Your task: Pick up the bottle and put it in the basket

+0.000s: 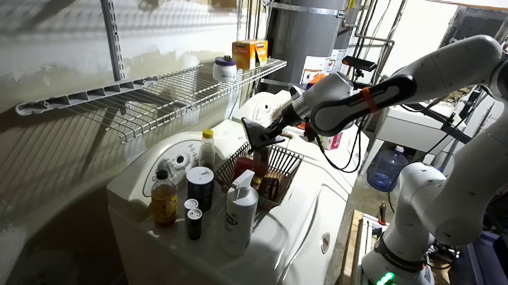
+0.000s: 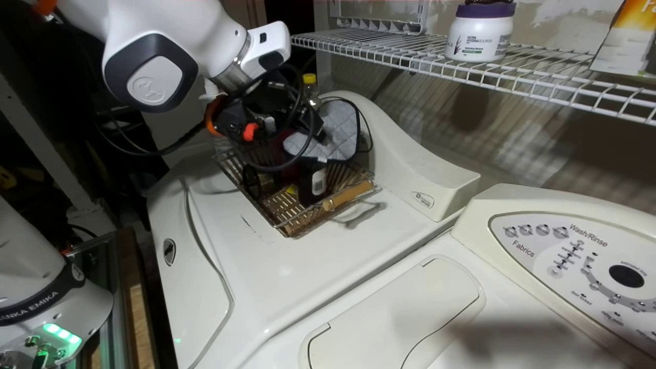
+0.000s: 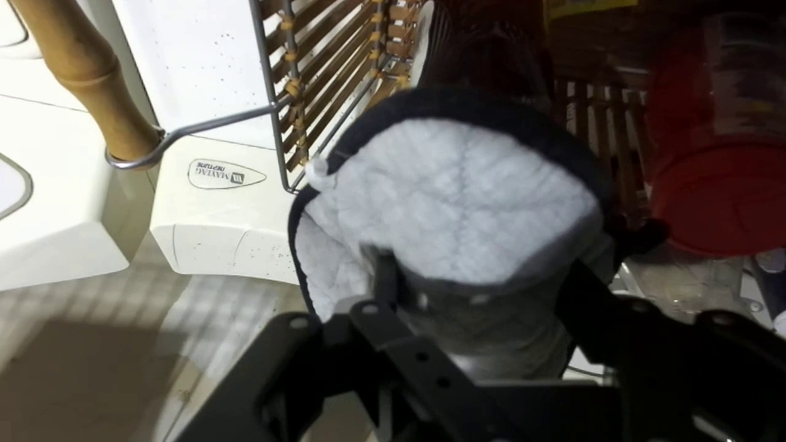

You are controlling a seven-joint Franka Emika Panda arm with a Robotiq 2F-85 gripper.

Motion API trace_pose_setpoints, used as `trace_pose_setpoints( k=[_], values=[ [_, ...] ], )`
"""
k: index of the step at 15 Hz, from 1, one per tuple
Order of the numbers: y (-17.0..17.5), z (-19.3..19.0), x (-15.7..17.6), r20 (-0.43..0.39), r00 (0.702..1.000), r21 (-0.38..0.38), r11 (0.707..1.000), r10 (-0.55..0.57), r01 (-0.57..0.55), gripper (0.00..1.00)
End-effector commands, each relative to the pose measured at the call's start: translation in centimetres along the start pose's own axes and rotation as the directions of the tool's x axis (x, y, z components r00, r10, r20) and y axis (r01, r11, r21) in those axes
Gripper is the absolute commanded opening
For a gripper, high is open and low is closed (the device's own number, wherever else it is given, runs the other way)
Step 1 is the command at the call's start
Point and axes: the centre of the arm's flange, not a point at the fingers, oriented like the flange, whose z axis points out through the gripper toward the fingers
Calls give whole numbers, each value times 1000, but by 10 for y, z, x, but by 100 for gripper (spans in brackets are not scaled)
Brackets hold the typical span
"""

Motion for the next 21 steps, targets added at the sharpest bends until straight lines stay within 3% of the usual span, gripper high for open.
trace_pose_setpoints(
  k=[1,14,21],
  values=[
    [1,-6,10,-33,999,-7,1000,-23,23,98],
    [-17,-46,32,-68,994,-19,996,-84,83,100],
    [-43,-94,50,139,984,-4,994,-112,113,100]
  ],
)
